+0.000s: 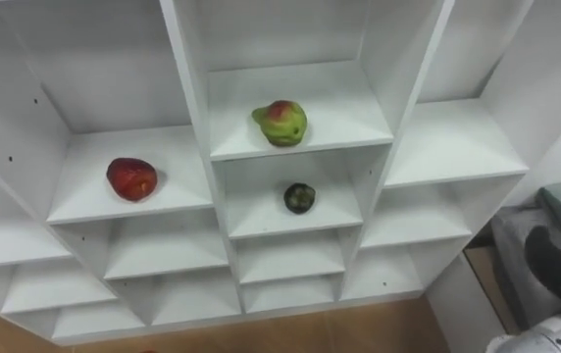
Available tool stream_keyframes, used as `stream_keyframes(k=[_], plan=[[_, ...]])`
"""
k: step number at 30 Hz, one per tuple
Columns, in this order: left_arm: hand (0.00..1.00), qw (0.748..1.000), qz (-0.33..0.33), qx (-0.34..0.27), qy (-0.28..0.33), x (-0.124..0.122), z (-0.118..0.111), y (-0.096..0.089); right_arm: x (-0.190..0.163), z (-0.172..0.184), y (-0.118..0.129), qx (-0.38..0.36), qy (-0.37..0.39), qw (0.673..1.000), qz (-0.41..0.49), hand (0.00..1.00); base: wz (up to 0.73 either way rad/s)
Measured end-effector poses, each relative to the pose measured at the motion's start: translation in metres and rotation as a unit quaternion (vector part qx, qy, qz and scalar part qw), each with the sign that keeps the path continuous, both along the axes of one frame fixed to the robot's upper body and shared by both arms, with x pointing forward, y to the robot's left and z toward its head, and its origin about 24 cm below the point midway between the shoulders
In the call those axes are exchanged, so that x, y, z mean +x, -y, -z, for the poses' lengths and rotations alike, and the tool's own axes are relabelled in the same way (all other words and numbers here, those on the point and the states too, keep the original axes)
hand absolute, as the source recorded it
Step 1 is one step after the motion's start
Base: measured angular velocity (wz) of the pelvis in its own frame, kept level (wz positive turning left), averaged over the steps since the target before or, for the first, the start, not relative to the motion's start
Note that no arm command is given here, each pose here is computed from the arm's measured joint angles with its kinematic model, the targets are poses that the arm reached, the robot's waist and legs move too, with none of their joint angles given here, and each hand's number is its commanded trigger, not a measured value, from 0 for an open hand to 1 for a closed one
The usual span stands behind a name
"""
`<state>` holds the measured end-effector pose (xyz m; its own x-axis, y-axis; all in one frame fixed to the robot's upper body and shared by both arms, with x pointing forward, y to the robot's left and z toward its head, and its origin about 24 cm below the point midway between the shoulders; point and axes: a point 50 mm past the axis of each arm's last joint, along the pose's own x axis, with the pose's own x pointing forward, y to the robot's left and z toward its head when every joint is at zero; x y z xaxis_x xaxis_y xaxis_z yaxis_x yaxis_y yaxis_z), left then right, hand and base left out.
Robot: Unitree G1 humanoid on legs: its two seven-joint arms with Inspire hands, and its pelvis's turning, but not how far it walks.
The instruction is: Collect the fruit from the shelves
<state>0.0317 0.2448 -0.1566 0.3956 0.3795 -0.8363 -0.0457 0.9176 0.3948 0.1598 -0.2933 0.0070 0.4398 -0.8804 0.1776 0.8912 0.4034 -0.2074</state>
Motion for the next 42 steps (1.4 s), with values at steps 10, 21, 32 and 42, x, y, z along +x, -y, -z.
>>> stream_keyframes(k=[10,21,32,42], plan=[[1.00,0.999,0.039,-0.006,0.016,0.013,-0.001,0.003,0.025,-0.047,-0.033,-0.093,0.086,0.983,-0.129,0.00,-0.01],[1.00,0.999,0.043,-0.011,0.010,0.012,0.001,0.005,0.032,-0.073,-0.069,-0.128,0.125,0.952,-0.246,0.00,-0.01],[1.00,0.999,0.037,-0.009,0.005,0.007,0.000,0.002,0.021,-0.081,-0.086,-0.132,0.129,0.932,-0.311,0.00,-0.02],[1.00,0.998,0.060,-0.022,0.008,0.018,0.002,0.007,0.022,-0.087,-0.109,-0.198,0.103,0.888,-0.403,0.00,-0.11]])
